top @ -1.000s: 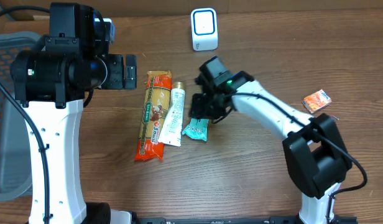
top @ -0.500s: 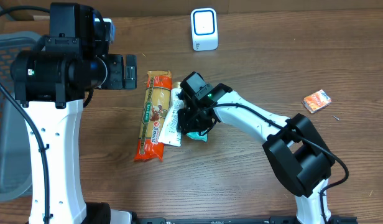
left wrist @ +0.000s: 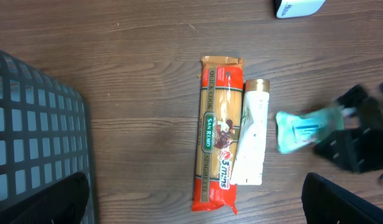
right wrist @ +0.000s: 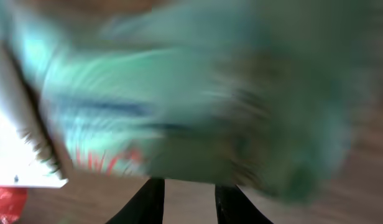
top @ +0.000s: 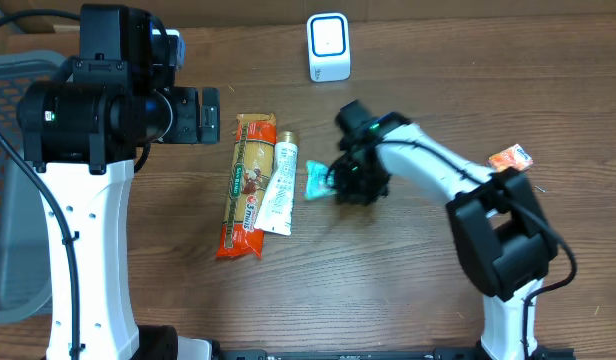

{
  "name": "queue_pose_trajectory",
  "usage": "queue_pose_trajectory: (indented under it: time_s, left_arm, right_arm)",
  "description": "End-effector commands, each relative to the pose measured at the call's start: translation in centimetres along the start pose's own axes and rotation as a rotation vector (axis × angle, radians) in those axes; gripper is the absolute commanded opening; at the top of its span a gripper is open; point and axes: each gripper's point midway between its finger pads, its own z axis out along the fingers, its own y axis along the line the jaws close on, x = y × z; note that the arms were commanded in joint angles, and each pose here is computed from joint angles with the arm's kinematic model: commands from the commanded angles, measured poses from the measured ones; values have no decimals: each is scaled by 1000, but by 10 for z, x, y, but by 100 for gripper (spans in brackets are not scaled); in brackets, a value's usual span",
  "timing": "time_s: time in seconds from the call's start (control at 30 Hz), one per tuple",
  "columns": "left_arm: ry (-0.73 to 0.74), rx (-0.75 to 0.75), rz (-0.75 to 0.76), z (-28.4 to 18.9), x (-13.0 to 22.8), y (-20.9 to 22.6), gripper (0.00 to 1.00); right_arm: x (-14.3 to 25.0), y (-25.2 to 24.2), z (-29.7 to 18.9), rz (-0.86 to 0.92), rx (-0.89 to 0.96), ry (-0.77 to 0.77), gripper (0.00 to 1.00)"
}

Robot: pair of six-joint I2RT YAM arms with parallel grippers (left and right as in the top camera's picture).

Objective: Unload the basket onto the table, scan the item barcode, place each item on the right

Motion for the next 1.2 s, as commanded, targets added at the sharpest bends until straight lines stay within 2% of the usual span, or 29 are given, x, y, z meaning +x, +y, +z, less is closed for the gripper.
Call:
queue_pose_trajectory:
  time_s: [0.0, 0.27, 0.37, 0.53, 0.63, 0.8, 0.97, 1.17]
  left_arm:
    - [-3, 2, 24, 0, -2, -2, 100]
    - [-3, 2, 24, 0, -2, -2, 100]
    - [-3, 2, 24, 0, -2, -2, 100]
    - [-3, 2, 24, 0, -2, -2, 100]
    - [-3, 2, 24, 0, -2, -2, 100]
    - [-3, 2, 24, 0, -2, -2, 100]
    - [-3, 2, 24, 0, -2, -2, 100]
    - [-3, 2, 24, 0, -2, -2, 100]
  right_arm:
    - [-12, -9, -26, -34, -22, -64, 28]
    - [-37, -25, -75, -59, -68, -208, 36]
    - [-43, -21, -78, -159, -109, -225, 38]
    - [-66, -24, -81, -318, -51, -325, 56]
    - [-79, -18, -74, -386, -71, -360, 63]
    - [-88, -21, -56, -420, -133, -346, 65]
    - [-89, -26, -46, -422, -286, -311, 64]
    - [-80, -27, -23, -395, -370, -235, 63]
